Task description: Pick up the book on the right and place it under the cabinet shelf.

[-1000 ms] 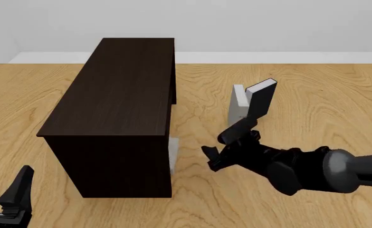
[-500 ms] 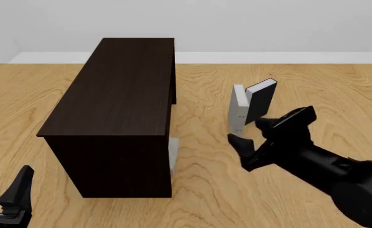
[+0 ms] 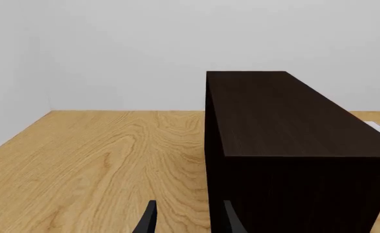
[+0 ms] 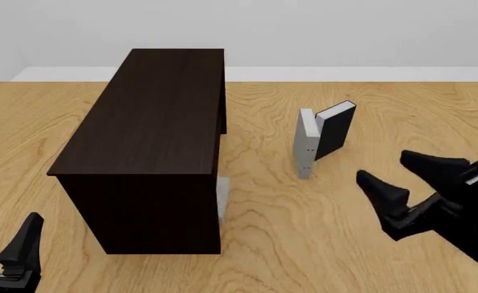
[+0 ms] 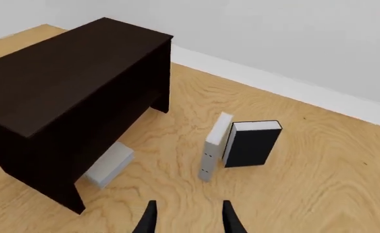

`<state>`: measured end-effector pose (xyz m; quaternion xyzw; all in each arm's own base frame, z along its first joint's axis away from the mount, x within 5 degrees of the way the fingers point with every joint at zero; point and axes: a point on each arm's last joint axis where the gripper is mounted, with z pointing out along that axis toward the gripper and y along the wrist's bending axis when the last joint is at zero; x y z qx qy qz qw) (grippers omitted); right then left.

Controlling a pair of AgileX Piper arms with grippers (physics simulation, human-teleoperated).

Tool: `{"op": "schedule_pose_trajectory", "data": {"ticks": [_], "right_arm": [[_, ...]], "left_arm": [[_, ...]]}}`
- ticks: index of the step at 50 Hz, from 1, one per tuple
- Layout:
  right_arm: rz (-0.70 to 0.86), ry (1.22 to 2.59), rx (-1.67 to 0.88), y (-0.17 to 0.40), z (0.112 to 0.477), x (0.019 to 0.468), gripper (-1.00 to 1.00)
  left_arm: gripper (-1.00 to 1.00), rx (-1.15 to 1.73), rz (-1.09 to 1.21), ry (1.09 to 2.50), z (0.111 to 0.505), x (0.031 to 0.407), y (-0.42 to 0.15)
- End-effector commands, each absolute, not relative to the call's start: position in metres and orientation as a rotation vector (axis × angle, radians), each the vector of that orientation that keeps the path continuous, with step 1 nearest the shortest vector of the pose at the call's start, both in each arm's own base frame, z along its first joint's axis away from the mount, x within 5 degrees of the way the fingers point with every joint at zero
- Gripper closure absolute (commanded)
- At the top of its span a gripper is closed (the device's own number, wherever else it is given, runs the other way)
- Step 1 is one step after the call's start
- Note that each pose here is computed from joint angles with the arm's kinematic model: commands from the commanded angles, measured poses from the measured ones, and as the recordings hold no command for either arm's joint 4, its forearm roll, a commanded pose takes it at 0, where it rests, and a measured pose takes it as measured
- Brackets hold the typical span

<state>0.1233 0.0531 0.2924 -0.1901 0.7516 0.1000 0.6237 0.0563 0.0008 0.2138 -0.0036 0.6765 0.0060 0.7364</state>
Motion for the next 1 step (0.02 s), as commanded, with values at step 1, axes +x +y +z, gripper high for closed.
{"op": "schedule_pose_trajectory", "data": {"ticks": [1], "right_arm": [[0.242, 1.669, -0.318, 0.0306, 0.3023, 0.0837, -1.00]], "left_arm": [[-1.00, -0.007, 0.011, 1.486, 0.2132, 0.0562, 0.0006]]}}
